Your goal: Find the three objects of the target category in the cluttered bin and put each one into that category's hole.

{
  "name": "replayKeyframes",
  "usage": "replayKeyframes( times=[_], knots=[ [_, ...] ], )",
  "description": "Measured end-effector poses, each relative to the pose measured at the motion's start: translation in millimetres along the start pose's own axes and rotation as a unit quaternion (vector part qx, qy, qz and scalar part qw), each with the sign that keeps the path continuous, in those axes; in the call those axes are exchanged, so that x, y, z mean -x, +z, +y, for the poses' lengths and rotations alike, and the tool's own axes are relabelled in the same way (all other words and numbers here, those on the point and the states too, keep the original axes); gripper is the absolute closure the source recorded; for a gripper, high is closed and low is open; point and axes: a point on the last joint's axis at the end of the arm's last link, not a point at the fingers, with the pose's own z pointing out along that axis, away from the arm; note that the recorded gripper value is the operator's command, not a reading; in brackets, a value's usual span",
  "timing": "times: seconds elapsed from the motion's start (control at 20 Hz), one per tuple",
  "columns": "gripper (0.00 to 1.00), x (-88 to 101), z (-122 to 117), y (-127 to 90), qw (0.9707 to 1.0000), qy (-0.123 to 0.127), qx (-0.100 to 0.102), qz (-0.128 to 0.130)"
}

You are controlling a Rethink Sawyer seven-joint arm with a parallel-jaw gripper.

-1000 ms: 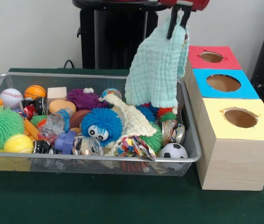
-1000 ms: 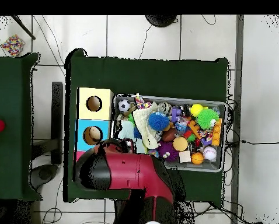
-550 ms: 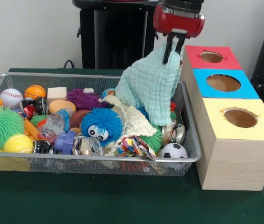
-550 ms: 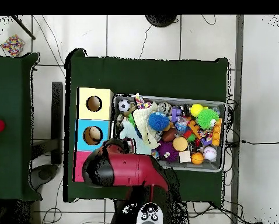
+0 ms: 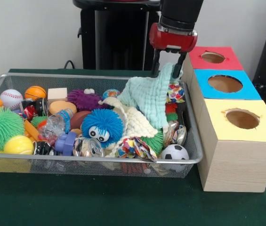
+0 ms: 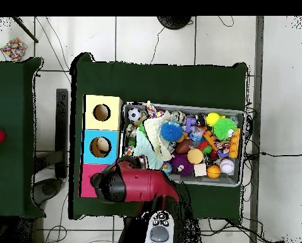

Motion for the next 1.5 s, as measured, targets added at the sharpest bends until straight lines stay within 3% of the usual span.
replayKeyframes(
  times=[0.65,0.85,1.25,1.5],
  knots=[
    [0.00,0.8,-18.1,-3.2,0.9998,0.015,-0.010,0.003],
    [0.00,7.0,-36.3,-8.5,0.9994,0.032,-0.011,0.001],
    [0.00,16.5,-113.4,-21.0,0.9943,0.107,0.004,0.007],
    [0.00,22.8,-130.6,-33.1,0.9924,0.121,0.013,0.019]
  ],
)
